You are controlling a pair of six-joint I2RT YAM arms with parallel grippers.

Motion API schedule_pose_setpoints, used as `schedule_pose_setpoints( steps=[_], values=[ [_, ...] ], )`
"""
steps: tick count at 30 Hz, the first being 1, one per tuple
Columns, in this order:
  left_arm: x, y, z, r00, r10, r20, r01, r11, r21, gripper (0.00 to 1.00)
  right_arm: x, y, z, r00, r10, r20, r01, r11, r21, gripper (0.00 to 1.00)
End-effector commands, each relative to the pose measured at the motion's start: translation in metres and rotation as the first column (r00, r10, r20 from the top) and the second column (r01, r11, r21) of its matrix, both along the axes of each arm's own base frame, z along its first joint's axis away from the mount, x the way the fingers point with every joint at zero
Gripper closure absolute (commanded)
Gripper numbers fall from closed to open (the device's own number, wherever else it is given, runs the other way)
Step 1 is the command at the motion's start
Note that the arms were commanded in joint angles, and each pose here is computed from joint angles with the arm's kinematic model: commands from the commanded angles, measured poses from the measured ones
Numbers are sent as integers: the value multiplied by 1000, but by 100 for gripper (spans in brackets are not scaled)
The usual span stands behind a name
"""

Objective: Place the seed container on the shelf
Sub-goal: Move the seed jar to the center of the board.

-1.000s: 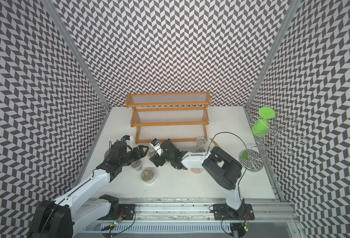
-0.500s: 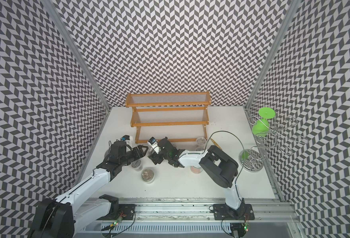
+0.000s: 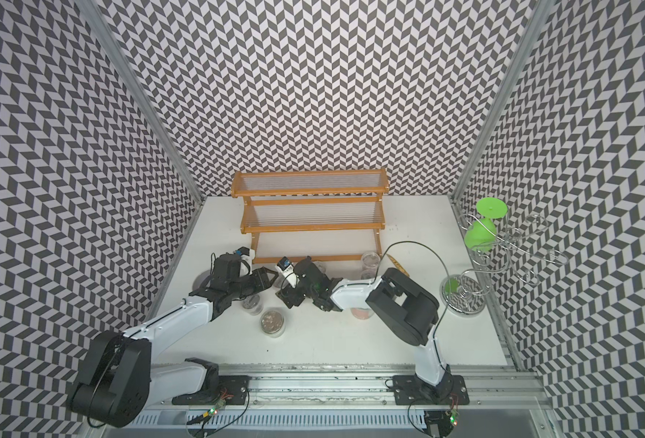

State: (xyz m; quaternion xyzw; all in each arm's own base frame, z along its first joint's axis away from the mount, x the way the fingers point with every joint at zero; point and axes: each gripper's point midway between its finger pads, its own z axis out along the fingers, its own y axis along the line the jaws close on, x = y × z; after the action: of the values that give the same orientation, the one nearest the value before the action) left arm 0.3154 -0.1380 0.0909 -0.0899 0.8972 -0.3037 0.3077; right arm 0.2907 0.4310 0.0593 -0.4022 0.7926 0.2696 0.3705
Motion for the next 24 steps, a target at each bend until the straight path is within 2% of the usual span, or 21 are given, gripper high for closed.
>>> schedule_pose_setpoints(
  steps=[1,6,11,15,18,24],
  values=[
    [8,1,3,1000,-3,6,3,1000,17,46,-1,3,34,997,13,70,-19,996,82,15],
    [10,1,-4,1000,0,-13,1,1000,31,47,-7,2,60,990,42,131,-60,988,141,13],
    [12,-1,2,1000,-6,-1,6,1000,18,48,1,0,63,979,27,204,-53,991,125,12],
    [12,5,7,1000,27,15,-27,999,35,49,9,8,52,984,33,176,-46,997,68,11],
    [12,17,9,996,87,20,-88,994,65,49,11,12,47,986,34,162,-45,997,69,11],
    [10,36,22,984,169,63,-174,982,74,43,17,17,30,992,22,124,-26,999,30,10]
  ],
)
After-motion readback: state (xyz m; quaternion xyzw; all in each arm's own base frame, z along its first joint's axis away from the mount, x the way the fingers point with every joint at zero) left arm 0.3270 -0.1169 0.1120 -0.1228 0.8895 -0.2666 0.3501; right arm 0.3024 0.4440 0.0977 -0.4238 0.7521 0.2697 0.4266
